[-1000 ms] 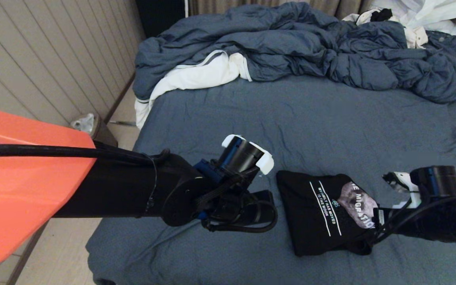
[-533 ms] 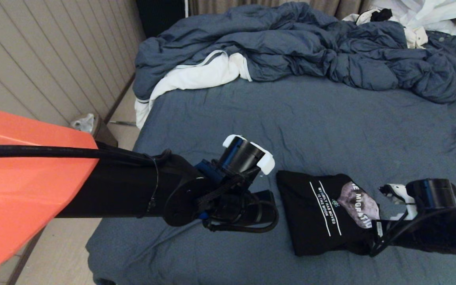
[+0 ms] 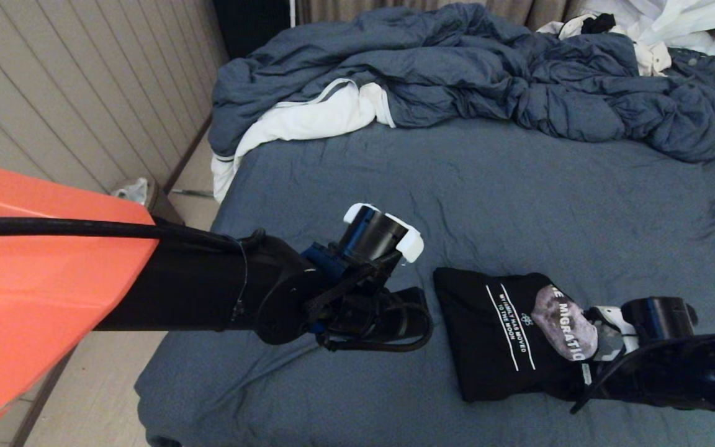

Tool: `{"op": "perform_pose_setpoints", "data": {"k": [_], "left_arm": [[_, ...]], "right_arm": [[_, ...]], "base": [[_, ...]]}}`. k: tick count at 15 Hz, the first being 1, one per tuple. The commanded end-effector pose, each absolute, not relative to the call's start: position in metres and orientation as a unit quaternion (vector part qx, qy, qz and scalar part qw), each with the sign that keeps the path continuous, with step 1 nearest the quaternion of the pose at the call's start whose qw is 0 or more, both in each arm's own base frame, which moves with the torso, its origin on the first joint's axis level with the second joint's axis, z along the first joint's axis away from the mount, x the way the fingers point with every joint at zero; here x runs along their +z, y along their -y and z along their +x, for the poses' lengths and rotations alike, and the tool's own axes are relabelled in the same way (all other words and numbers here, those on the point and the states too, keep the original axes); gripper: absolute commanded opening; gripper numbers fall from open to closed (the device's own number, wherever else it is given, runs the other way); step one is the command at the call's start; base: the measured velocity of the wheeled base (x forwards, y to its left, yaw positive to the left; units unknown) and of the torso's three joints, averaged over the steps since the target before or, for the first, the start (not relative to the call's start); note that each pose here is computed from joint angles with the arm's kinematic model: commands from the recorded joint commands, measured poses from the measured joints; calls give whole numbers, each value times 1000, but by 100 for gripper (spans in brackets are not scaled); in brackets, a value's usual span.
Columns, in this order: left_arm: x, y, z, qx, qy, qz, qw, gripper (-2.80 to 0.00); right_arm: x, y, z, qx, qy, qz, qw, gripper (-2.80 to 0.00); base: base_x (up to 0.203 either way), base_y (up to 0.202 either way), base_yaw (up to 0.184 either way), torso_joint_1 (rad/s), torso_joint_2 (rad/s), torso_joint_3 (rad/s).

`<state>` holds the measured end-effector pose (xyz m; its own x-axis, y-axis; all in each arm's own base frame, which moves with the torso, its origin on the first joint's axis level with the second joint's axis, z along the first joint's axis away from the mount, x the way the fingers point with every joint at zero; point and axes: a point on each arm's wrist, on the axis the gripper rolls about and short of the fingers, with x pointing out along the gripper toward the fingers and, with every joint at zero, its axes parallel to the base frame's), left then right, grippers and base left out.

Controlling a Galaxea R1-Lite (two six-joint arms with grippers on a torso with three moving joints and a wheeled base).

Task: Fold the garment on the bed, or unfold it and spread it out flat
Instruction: Fold the black T-shirt

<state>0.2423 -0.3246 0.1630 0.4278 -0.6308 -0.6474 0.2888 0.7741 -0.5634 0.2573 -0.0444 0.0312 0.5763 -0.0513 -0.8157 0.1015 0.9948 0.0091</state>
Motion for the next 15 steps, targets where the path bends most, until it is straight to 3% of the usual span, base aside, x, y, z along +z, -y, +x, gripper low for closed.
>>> {"op": "perform_pose_setpoints", "data": {"k": [1, 5, 12, 15], "left_arm": [[166, 323, 245, -278, -453, -192, 825, -280], [173, 319, 241, -279, -449, -197, 825, -280], [185, 307, 232, -281, -441, -198, 829, -280], [184, 311, 235, -281, -440, -199, 829, -280]], "right_arm": [[19, 47, 258, -45, -477, 31, 877, -280], [26, 46, 258, -40, -464, 35, 884, -280], [148, 44, 236, -24, -275, 25, 961, -280], [161, 43, 273, -13, -285, 40, 958, -280]], "base": [[0, 0, 0, 0, 0, 0], [0, 0, 0, 0, 0, 0], [0, 0, 0, 0, 0, 0], [0, 0, 0, 0, 0, 0]]}}
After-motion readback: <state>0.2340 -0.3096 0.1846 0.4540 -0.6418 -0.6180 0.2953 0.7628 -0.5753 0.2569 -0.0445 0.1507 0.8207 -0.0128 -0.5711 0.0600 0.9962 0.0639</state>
